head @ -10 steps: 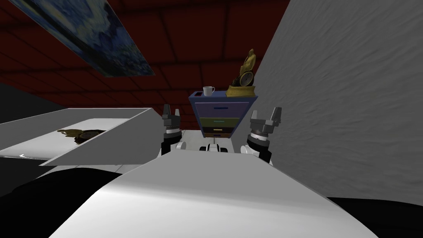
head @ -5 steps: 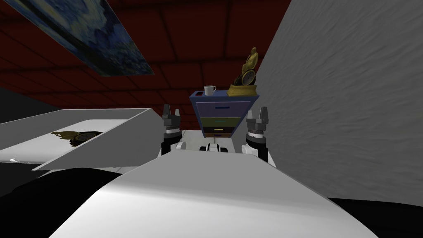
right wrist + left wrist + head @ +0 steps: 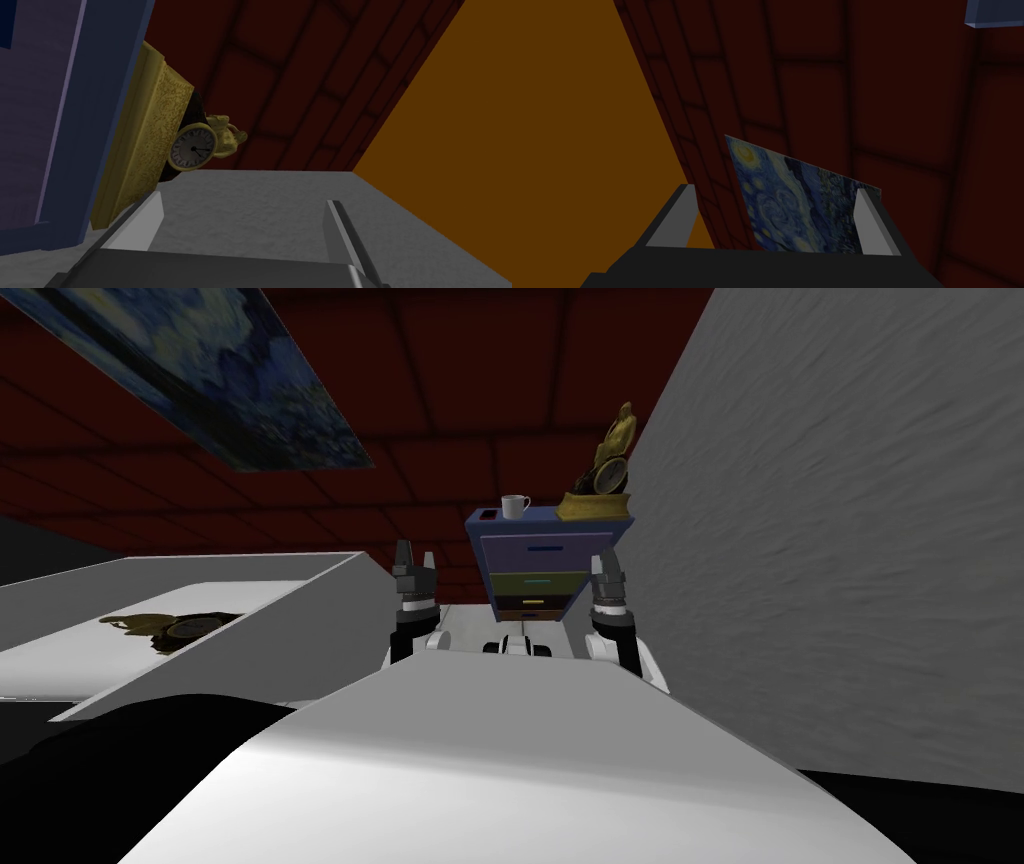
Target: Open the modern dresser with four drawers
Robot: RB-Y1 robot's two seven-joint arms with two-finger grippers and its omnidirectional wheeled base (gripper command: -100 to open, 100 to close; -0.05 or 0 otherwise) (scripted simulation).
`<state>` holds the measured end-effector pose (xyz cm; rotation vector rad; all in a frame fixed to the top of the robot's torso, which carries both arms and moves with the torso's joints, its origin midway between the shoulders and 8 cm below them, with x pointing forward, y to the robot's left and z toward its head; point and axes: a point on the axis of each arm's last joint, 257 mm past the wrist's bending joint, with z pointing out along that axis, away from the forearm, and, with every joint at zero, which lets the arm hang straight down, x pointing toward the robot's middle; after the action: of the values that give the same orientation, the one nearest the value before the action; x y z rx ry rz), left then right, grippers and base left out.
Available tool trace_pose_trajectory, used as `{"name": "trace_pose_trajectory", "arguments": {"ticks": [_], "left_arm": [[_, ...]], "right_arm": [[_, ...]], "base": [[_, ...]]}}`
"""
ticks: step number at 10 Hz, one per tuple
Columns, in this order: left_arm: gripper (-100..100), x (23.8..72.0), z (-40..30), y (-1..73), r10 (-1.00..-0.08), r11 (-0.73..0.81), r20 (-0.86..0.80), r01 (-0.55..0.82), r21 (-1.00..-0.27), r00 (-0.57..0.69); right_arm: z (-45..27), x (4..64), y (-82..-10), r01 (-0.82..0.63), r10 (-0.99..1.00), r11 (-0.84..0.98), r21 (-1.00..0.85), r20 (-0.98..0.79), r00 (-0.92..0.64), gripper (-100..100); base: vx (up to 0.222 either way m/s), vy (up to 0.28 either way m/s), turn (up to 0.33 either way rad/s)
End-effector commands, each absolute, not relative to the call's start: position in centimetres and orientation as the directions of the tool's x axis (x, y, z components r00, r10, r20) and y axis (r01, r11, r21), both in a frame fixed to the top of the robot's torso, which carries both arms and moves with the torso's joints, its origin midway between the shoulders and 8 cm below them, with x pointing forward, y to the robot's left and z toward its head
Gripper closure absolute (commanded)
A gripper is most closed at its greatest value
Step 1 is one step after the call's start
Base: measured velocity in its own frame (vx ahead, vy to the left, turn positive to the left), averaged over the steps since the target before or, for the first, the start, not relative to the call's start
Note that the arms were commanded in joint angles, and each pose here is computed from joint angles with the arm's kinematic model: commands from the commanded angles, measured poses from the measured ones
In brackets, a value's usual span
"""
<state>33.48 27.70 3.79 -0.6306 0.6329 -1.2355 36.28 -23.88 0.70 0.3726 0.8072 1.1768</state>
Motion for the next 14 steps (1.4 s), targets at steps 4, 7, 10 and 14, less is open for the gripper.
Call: {"name": "trace_pose_trajectory", "arguments": {"ticks": [4,7,10,14], "left_arm": [[0,33.5,3.8,27.7,-0.973,0.21,-0.095,0.646,-0.734,0.209],[0,33.5,3.8,27.7,-0.973,0.21,-0.095,0.646,-0.734,0.209],[0,33.5,3.8,27.7,-0.973,0.211,-0.095,0.646,-0.734,0.209],[0,33.5,3.8,27.7,-0.973,0.21,-0.095,0.646,-0.734,0.209]], "right_arm": [[-1.2,39.4,-22.1,-0.606,0.763,0.603,0.518,-0.597,0.249,-100],[-1.7,40.3,-21.7,-0.582,0.696,0.671,0.459,-0.66,0.283,-100],[-2.8,42.0,-21.1,-0.535,0.57,0.77,0.348,-0.753,0.33,-100],[-4.0,43.9,-20.7,-0.48,0.421,0.85,0.218,-0.828,0.37,-100]], "base": [[-0.002,0.083,-0.05],[0.0,0.081,-0.033],[0.007,0.061,-0.04],[-0.002,0.076,-0.039]]}}
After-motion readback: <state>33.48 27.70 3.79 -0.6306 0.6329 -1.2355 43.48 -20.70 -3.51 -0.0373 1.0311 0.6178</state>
